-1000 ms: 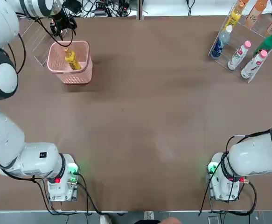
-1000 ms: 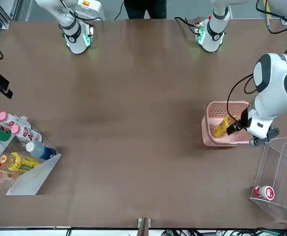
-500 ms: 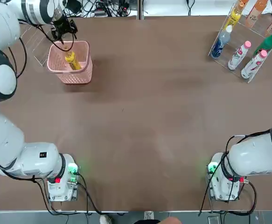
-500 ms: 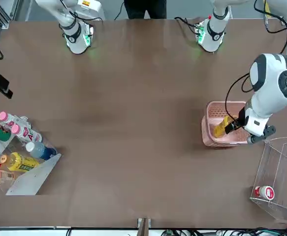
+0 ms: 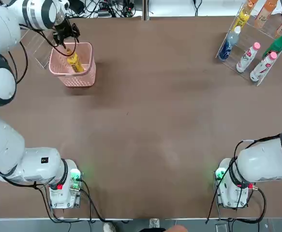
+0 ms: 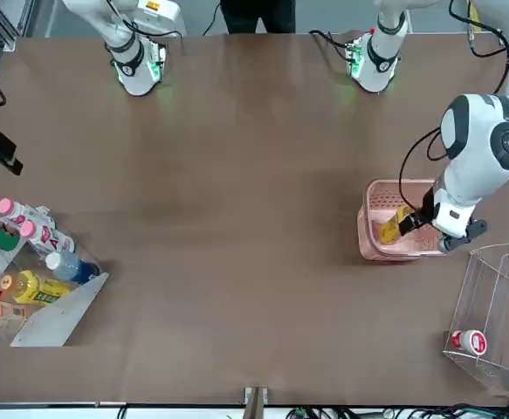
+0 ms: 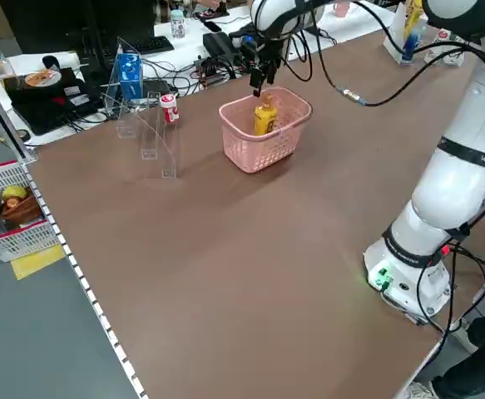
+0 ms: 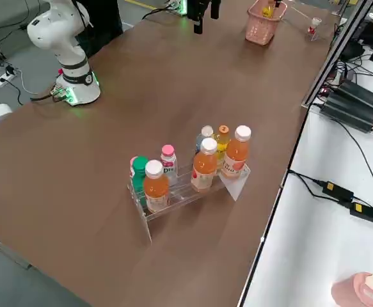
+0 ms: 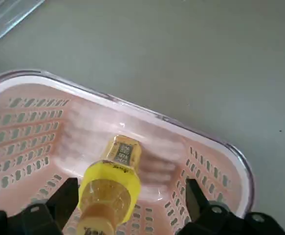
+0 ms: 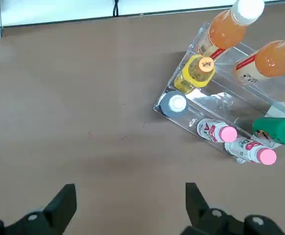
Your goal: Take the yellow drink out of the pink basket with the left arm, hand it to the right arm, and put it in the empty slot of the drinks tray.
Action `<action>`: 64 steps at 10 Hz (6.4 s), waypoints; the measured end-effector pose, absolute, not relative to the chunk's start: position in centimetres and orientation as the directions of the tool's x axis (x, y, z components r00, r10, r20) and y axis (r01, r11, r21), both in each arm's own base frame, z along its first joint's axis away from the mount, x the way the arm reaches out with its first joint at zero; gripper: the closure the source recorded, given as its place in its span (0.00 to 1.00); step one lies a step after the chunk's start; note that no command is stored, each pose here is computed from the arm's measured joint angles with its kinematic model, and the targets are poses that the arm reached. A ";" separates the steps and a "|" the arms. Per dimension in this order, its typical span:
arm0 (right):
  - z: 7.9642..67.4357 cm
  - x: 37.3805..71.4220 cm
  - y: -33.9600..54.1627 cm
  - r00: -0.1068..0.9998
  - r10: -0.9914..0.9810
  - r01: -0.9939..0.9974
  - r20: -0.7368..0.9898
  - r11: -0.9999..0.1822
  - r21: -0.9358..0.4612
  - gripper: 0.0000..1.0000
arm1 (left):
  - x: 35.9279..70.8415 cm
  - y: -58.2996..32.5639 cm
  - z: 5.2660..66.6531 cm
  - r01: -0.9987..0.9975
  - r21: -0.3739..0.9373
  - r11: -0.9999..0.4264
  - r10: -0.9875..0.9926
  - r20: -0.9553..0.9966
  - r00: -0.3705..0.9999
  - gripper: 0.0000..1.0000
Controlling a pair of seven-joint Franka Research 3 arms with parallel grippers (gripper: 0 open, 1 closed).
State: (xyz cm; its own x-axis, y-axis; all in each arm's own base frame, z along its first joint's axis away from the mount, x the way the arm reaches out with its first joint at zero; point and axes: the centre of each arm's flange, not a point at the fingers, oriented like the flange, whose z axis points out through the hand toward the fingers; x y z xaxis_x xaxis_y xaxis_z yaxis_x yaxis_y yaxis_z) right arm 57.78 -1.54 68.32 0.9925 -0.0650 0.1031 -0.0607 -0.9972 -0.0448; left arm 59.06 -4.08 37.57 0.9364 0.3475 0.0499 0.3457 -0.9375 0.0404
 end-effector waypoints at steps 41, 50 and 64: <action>68.3 57.8 -1.5 0.993 -0.065 -0.061 0.103 -0.997 -0.045 0.01 | 56.0 -2.7 37.1 0.350 0.022 -0.937 0.351 0.040 0.936 0.66; 68.3 57.8 -1.5 0.993 -0.065 -0.061 0.103 -0.997 -0.045 0.01 | 56.6 -2.7 38.1 0.348 0.033 -0.937 0.350 0.067 0.934 0.66; 68.3 57.8 -1.5 0.993 -0.065 -0.061 0.103 -0.997 -0.045 0.01 | 58.3 -3.9 47.6 0.343 0.087 -0.935 0.352 0.127 0.927 0.66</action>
